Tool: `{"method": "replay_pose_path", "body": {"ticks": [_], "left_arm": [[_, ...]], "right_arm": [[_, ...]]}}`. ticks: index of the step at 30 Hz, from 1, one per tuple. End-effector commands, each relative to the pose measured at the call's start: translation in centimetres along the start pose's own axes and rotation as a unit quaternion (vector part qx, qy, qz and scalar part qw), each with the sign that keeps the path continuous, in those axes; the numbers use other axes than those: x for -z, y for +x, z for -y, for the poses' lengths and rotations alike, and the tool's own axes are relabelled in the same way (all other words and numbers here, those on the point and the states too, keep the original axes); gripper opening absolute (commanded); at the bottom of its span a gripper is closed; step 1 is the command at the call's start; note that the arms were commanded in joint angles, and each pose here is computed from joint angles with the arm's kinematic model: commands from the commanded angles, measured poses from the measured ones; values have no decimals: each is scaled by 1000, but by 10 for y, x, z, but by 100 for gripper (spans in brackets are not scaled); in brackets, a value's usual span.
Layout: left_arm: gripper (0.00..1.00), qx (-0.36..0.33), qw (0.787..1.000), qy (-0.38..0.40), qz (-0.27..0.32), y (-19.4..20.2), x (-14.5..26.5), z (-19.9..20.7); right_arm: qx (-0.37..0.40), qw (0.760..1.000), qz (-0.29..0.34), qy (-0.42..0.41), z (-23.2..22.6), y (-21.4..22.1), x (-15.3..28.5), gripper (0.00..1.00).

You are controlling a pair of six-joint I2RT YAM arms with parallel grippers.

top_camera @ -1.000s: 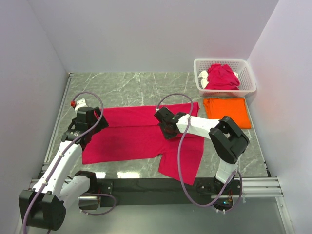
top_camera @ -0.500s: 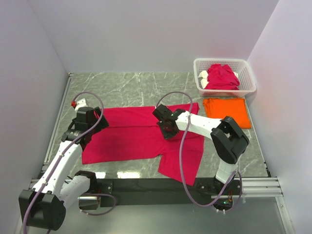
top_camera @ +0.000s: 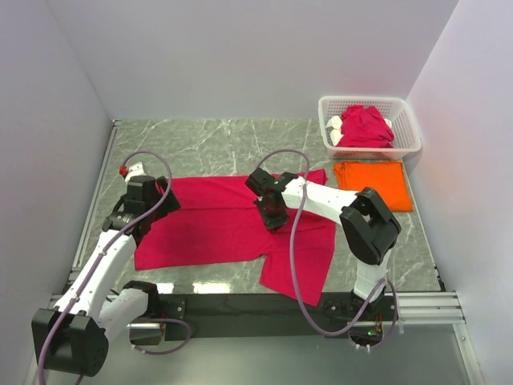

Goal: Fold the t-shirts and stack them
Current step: Fold the tshirt

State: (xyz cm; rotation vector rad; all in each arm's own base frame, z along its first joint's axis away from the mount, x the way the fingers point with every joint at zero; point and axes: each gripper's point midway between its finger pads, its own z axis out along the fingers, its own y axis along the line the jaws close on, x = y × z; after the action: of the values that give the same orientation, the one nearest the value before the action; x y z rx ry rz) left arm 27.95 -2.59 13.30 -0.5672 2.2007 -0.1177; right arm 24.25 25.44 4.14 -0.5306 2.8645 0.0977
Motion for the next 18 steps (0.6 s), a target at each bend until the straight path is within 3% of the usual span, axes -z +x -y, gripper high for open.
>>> {"method": "replay_pose_path", "body": {"ticks": [1,7,11,14,18], "left_arm": [[86,-7,1000,14,7,-4,-2,5],[86,-8,1000,14,10,-5,-1,5],[86,-7,1000,16,12,-6,-1,5],[86,-7,1000,15,13,-6,0,5],[86,-6,1000,16,16,-7,1,5]], "right_arm": [[0,1000,9,-16,-6,-2,18,26],[-43,996,71,41,38,-5,36,29],[-160,980,108,45,85,-7,38,30],[-262,955,131,38,121,-3,35,32],[-337,930,144,7,147,5,26,33]]}}
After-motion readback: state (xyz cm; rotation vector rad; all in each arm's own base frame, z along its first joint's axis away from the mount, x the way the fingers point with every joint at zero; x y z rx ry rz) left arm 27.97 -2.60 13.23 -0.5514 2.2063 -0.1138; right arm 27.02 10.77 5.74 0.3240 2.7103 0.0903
